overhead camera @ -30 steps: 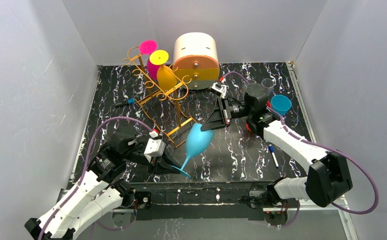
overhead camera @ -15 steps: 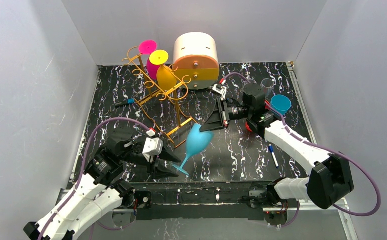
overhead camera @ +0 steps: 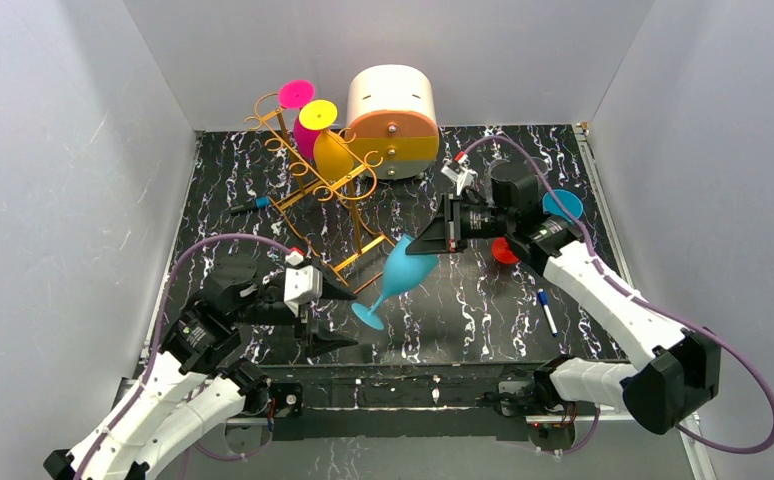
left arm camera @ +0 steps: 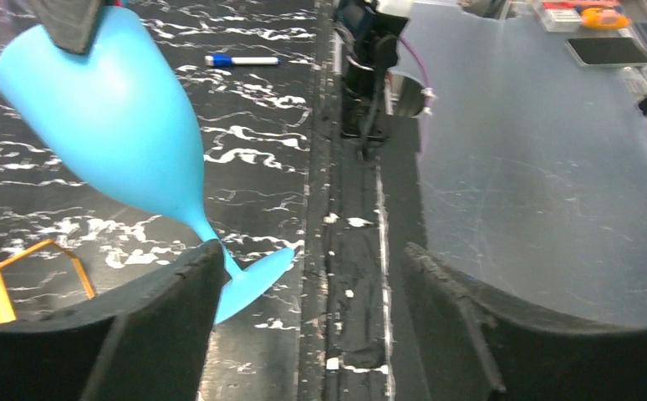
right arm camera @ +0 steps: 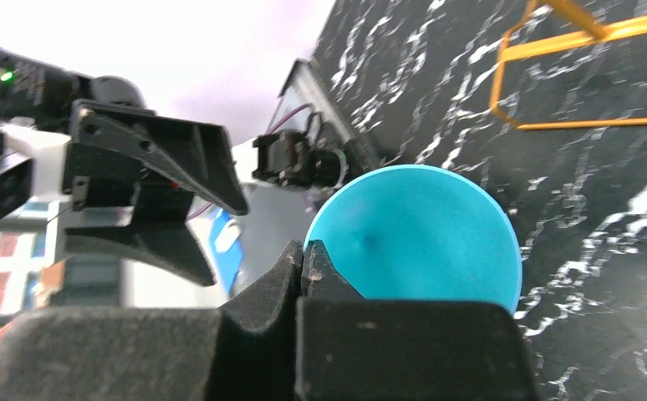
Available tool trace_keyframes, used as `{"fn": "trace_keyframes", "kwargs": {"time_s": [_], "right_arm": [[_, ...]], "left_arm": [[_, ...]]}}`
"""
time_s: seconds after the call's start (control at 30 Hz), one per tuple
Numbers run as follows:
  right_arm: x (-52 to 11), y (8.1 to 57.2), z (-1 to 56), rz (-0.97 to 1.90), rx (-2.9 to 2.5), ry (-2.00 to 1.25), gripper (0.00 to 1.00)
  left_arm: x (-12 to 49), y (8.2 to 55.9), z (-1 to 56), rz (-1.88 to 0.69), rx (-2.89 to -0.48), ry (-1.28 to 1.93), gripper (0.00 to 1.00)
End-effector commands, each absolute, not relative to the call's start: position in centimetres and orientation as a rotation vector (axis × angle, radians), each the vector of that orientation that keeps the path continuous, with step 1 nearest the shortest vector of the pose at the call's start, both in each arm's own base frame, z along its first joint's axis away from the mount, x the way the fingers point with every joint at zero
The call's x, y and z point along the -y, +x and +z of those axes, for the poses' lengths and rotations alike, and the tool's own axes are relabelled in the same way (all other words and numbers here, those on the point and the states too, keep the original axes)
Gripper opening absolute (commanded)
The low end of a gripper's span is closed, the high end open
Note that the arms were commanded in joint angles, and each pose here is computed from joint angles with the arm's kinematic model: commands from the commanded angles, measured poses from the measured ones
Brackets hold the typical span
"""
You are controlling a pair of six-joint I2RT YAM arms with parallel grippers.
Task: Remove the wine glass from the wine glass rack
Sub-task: Place the wine glass at the center of the board.
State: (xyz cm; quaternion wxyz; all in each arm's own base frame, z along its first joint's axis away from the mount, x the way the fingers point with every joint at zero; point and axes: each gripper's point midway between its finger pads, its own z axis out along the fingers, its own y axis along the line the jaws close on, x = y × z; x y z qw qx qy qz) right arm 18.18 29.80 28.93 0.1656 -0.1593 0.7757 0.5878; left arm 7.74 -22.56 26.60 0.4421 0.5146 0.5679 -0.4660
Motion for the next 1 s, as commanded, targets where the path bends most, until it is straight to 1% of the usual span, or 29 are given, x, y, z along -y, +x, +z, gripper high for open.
{"fn": "trace_keyframes", "kwargs": {"time_s": [0.0,0.13,0.2,0.33,0.47,0.53,0.63,0.8,0.97], "right_arm": [[-28.0,21.0,30.1,1.357,-2.153,-0.371,0.01],[-28.9,21.4,29.3,1.200,-2.188,-0.438,0.01],[-28.4,21.9,29.0,1.076,-2.206,-0.458,0.01],[-27.3,23.7,29.9,0.914,-2.150,-0.406,0.01],[-26.4,25.2,30.2,0.699,-2.132,-0.383,0.01],[-26.3,25.9,30.5,0.617,-2.110,-0.363,0.01],[-25.5,27.3,31.2,0.524,-2.060,-0.316,0.01],[-23.6,30.0,31.5,0.319,-2.020,-0.210,0.01],[-24.8,31.5,29.7,0.271,-2.024,-0.249,0.01]], "left_arm": [[21.5,10.0,28.5,-0.994,-1.425,1.161,0.84],[20.5,11.8,28.8,-0.874,-1.452,1.063,0.95],[20.0,12.8,28.8,-0.832,-1.493,1.000,0.98],[18.5,15.3,28.0,-0.722,-1.606,0.829,0.98],[15.0,19.1,26.0,-0.504,-1.803,0.520,0.98],[13.7,20.0,25.6,-0.427,-1.877,0.423,0.98],[13.7,20.3,26.1,-0.428,-1.912,0.369,0.98],[14.2,19.9,25.6,-0.470,-1.933,0.369,0.98],[13.7,19.4,25.7,-0.474,-1.924,0.359,0.98]]}}
